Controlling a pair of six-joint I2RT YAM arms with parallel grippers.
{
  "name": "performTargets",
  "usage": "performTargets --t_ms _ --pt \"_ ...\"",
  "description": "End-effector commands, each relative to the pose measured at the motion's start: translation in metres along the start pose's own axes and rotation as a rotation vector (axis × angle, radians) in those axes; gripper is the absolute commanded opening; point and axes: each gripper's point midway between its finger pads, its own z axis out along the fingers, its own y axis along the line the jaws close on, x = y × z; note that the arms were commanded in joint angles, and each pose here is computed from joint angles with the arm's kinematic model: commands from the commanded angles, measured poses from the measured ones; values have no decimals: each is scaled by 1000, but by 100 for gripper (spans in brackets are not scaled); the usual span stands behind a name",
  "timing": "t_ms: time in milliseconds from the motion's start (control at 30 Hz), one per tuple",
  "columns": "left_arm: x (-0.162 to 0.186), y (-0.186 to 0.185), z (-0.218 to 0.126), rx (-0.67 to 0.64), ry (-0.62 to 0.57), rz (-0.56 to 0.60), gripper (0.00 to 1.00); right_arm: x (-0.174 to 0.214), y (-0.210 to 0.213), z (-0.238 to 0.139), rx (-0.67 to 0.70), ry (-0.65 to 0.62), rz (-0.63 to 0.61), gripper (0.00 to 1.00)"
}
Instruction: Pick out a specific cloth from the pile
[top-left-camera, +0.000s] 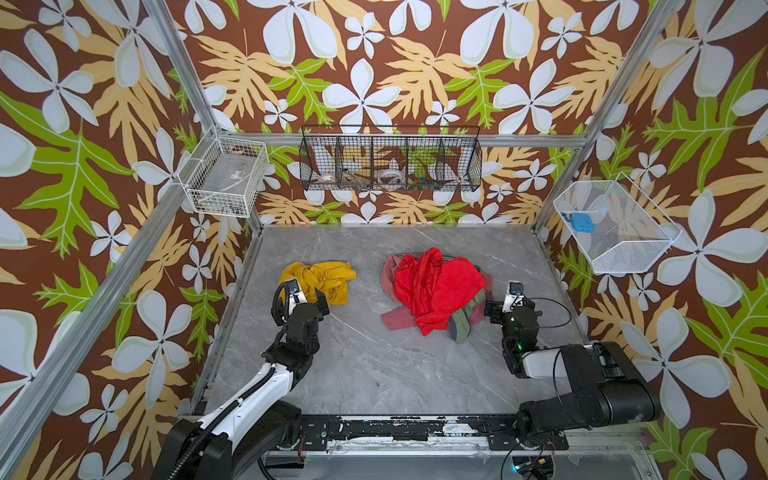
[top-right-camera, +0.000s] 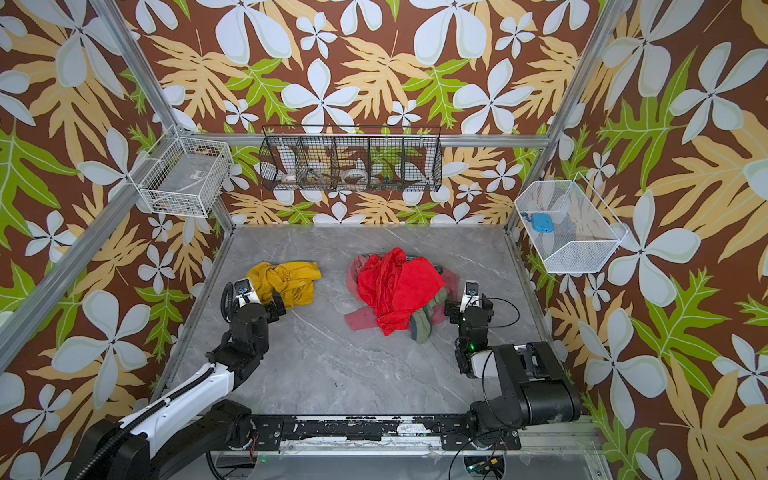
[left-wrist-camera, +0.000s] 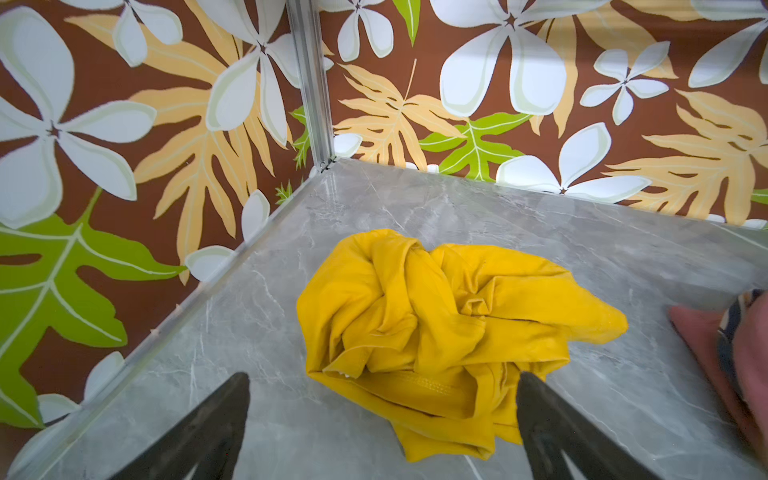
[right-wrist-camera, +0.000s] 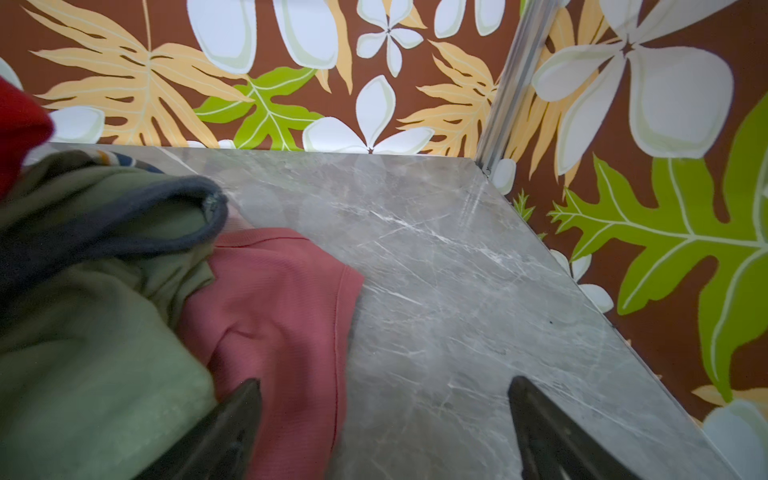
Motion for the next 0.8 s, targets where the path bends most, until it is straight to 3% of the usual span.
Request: performTargets --t_ms 0,433,567,700,767 --pt "-24 7 -4 -24 -155 -35 100 -7 1 2 -14 -25 29 94" --pt "-4 19 3 45 -300 -100 100 -8 1 2 -17 -25 32 100" --pt "2 13 5 126 -298 -98 100 -8 1 2 -16 -25 31 100" --pt "8 -10 22 202 -210 -31 100 -8 1 2 -16 -25 32 100" --pt "12 -5 30 174 -177 -48 100 -8 1 2 -16 -25 32 100"
